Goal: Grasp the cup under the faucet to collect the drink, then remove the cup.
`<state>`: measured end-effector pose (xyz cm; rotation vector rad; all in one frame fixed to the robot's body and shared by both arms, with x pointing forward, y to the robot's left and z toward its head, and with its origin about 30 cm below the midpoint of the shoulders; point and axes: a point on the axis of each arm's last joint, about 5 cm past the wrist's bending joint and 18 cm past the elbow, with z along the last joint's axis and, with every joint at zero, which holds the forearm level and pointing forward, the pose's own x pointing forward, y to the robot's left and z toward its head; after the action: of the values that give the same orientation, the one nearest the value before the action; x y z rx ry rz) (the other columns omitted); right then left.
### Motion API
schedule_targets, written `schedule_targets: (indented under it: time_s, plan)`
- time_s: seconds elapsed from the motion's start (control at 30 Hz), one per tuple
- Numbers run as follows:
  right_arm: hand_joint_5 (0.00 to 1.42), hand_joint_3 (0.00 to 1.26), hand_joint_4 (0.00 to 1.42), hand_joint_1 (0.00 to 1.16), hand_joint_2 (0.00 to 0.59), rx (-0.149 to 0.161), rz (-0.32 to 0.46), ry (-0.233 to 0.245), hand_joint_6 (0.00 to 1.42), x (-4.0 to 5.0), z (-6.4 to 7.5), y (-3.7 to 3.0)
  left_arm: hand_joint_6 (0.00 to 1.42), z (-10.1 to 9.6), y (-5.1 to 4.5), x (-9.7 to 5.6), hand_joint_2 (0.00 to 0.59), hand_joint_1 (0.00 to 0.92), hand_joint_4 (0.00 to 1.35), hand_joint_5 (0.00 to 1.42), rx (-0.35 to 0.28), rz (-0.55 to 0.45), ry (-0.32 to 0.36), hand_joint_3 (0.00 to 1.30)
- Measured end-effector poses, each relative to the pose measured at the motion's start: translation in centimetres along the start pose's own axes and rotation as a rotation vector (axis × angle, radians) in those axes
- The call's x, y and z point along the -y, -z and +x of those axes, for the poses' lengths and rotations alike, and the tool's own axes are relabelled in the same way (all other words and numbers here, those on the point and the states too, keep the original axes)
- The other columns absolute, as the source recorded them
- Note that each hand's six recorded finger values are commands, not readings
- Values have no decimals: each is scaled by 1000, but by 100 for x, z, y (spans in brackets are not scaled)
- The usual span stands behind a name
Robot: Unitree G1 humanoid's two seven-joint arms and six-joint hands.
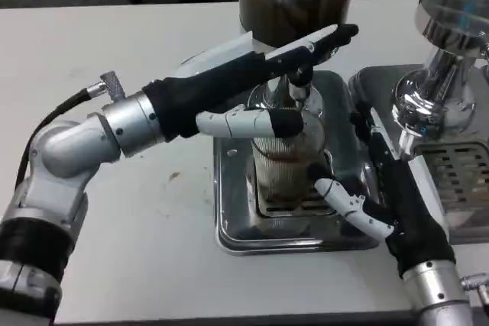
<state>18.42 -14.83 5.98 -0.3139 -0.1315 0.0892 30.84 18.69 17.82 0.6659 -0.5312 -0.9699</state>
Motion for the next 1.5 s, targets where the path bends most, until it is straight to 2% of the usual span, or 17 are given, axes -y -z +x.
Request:
schedule_targets:
  time_s: [0.27, 0.6, 1.1, 1.5]
  plan:
    - [39, 35, 66, 537, 237, -10, 10, -21, 80, -9, 76, 22, 0, -14, -1, -7, 21, 0, 0, 0, -3, 4, 0, 15]
    - [44, 44, 66, 534, 238, 3, 9, -36, 80, -10, 157, 7, 0, -19, -1, -9, 24, 0, 0, 0, -5, 5, 0, 18]
    - [50, 55, 74, 528, 242, -7, 31, -45, 80, -45, 194, 18, 4, -28, -2, -6, 26, 0, 0, 0, -7, 5, 1, 18]
    - [72, 75, 86, 518, 246, 2, 44, -51, 80, -46, 216, 10, 7, -40, -1, 10, 27, 0, 0, 0, -7, 2, 0, 19]
